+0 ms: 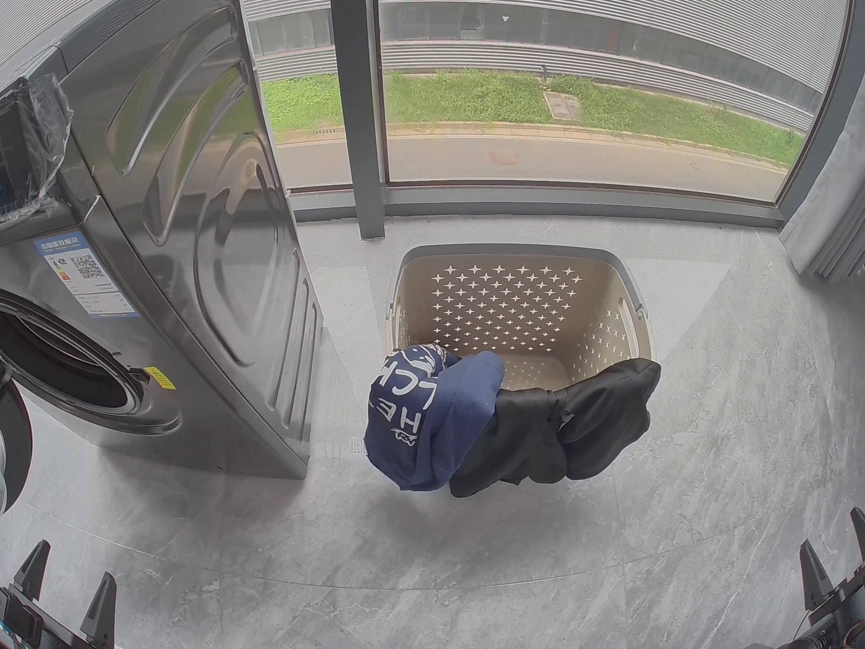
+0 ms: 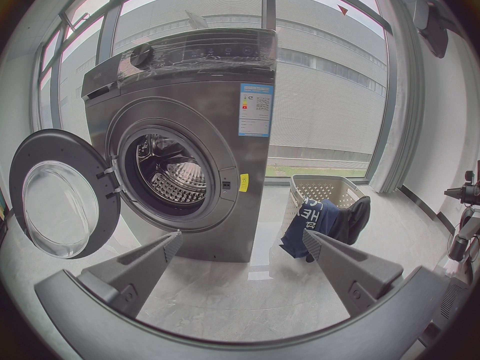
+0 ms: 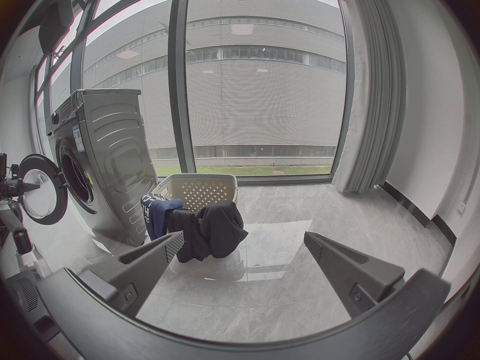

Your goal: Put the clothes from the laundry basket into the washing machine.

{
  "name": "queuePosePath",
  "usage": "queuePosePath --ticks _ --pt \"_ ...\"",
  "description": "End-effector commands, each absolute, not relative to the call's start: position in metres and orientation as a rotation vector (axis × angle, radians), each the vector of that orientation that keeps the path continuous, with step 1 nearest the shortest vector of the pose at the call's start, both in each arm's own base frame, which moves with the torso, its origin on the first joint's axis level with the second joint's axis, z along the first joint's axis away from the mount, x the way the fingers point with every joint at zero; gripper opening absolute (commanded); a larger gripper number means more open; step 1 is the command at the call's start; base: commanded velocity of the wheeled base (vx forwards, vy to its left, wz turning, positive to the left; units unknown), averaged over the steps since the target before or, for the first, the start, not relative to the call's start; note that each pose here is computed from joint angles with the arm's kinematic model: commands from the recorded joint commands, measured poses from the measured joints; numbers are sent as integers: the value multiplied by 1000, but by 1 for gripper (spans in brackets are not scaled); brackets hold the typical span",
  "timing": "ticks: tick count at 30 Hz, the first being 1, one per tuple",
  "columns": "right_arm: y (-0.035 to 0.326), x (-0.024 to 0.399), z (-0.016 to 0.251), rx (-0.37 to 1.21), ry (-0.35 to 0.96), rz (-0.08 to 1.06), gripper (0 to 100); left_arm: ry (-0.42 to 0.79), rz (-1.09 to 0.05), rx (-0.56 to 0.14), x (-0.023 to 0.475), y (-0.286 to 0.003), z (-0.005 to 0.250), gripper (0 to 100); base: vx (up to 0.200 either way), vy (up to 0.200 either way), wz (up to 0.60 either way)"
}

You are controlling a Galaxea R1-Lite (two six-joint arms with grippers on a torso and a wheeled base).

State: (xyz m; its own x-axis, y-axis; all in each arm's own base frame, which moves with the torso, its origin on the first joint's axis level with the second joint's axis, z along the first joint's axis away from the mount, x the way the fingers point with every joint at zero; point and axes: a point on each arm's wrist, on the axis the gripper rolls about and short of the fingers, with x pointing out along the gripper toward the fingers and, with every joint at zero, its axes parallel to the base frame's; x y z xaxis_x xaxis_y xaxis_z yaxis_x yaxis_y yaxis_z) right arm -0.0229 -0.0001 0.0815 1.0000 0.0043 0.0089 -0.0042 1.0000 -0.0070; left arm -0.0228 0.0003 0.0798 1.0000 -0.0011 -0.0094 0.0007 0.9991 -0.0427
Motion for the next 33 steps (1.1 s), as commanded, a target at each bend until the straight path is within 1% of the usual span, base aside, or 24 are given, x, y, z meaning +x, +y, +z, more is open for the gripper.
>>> queuePosePath --ticks 1,14,20,26,32,33 --pt "0 -23 76 -8 -8 5 100 14 0 -43 -22 0 76 100 0 0 0" --pt "0 -23 76 -8 -8 5 100 14 0 -43 -22 0 76 100 0 0 0" --pt "0 -23 76 -6 -8 3 100 14 2 -43 -22 0 76 100 200 0 0" --pt "0 -23 76 -6 -8 5 100 14 2 -43 -22 0 76 100 0 0 0" --pt "0 -23 76 -8 -8 5 100 12 2 -43 -23 0 76 100 0 -200 0" --pt "0 -23 76 -6 -8 5 100 14 2 -43 -22 0 76 100 0 0 0"
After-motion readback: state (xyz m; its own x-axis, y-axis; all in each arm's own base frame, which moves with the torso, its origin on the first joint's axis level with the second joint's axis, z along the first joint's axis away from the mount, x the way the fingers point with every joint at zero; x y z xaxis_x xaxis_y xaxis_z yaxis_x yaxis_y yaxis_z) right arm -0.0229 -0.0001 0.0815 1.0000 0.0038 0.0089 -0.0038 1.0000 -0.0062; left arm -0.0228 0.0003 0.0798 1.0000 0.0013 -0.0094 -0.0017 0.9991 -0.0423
